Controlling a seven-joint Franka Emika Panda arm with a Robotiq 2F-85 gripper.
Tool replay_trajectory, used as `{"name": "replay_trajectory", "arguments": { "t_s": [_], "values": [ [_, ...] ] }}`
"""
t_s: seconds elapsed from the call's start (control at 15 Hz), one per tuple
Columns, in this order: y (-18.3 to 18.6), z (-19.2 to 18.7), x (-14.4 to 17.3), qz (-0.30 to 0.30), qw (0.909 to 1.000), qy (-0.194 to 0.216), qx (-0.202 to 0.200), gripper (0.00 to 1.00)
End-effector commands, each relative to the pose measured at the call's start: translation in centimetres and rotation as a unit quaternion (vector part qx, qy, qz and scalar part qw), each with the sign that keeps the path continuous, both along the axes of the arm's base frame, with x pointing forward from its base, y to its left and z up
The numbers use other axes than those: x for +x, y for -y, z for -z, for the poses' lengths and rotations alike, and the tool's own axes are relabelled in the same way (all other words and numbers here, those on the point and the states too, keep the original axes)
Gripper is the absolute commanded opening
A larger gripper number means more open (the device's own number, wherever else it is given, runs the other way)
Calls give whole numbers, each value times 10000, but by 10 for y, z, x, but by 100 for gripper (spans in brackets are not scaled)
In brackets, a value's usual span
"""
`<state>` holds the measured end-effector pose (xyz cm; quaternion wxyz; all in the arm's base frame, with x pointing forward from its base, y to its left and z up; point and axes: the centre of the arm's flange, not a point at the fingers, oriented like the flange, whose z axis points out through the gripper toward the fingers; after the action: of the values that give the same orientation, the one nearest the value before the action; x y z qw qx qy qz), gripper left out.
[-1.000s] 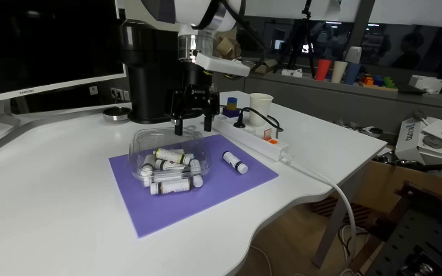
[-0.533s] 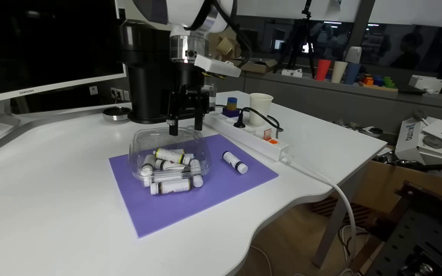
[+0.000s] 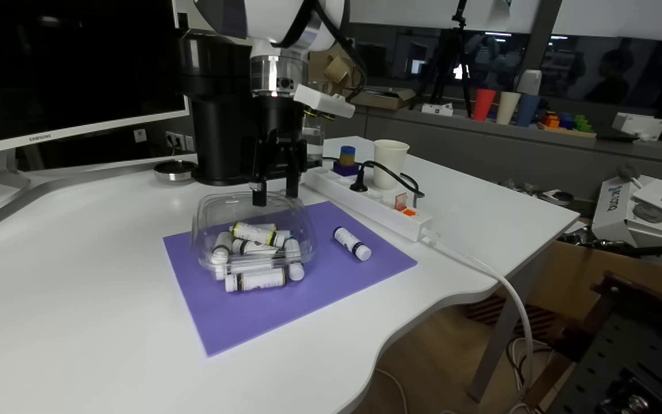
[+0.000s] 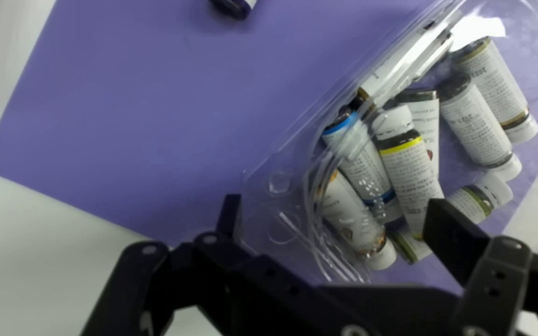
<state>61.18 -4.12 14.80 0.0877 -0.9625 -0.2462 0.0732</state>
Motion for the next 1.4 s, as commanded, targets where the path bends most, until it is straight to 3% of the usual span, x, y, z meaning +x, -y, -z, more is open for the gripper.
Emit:
{"name": "replay_trajectory", "arguments": {
  "t_s": [0.0,0.6,1.13,1.33],
  "values": [
    [0,-10,8,-259,9996,12,117,100],
    [-14,-52,8,-683,9971,213,251,100],
    [-43,-65,-8,-947,9904,-625,794,100],
    [-39,-61,-8,-933,9936,-454,441,100]
  ]
}}
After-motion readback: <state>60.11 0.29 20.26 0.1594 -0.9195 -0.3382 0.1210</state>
